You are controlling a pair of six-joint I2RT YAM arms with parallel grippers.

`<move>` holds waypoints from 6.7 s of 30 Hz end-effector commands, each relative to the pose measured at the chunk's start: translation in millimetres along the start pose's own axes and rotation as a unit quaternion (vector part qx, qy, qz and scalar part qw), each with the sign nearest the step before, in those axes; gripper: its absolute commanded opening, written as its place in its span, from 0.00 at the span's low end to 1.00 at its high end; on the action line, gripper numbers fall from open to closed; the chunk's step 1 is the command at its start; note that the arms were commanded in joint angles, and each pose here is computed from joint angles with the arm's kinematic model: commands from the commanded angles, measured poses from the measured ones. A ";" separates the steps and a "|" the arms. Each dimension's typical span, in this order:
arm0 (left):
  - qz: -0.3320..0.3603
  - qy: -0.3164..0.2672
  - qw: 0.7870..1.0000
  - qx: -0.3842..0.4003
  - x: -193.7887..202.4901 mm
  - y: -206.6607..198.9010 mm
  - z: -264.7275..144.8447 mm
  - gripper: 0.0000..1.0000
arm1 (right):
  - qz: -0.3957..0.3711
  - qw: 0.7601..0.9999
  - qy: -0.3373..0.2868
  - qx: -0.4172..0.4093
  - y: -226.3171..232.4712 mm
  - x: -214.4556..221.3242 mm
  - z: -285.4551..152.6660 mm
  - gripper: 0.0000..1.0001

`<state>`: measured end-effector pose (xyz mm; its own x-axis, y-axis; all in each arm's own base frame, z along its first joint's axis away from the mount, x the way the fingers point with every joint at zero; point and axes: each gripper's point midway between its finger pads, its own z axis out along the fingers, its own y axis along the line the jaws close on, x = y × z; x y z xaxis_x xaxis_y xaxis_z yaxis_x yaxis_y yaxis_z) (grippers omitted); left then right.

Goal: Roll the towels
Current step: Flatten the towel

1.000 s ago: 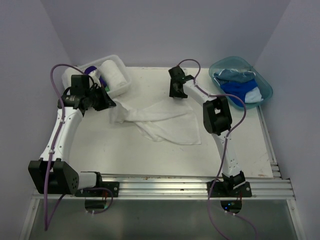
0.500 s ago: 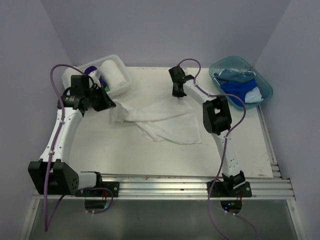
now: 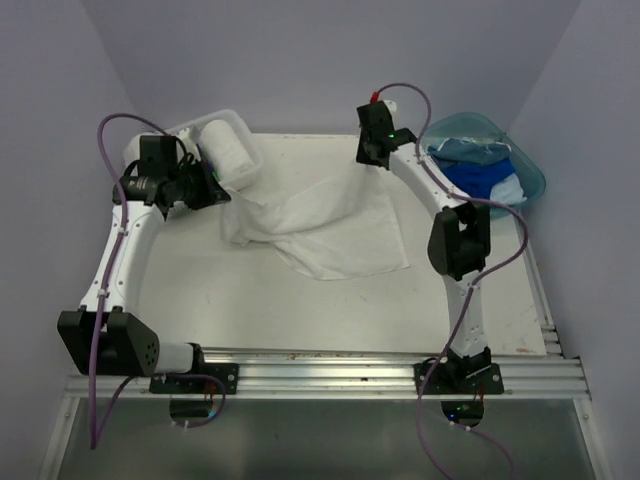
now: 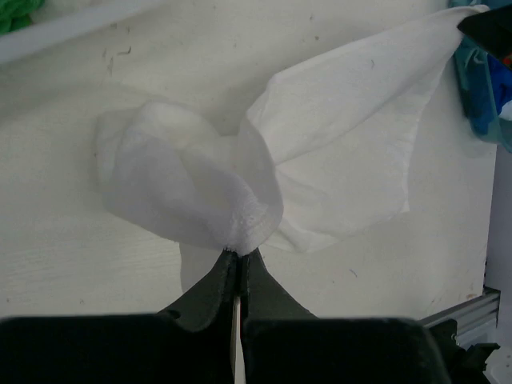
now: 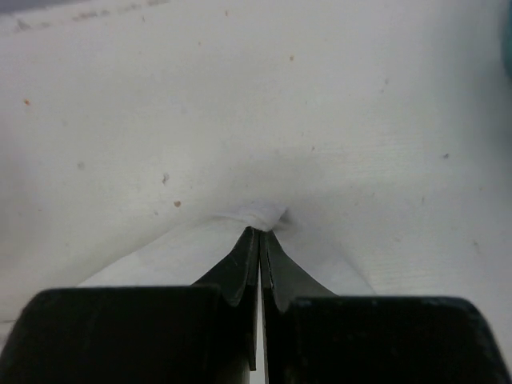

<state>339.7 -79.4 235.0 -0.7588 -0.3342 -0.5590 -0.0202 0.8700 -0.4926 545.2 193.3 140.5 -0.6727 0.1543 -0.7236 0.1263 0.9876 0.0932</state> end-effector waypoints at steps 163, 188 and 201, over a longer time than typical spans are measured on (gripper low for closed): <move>-0.251 -0.054 0.959 -0.120 68.5 134.4 9.9 0.00 | 0.297 0.948 -0.027 0.111 -238.5 179.5 -153.9 0.00; -0.328 0.006 0.919 -0.220 152.1 185.0 36.1 0.70 | 0.267 0.958 0.021 0.101 -234.9 208.7 -156.3 0.46; -0.330 0.048 0.913 -0.234 168.7 192.6 70.9 0.48 | 0.269 0.957 0.049 0.098 -230.1 218.0 -151.7 0.47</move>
<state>253.8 8.1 16.7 -0.5182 -0.8381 -0.1701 -0.7462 0.5403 -0.3889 247.9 0.9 53.9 -0.5439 0.6488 -0.5322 0.6170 0.7390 0.2704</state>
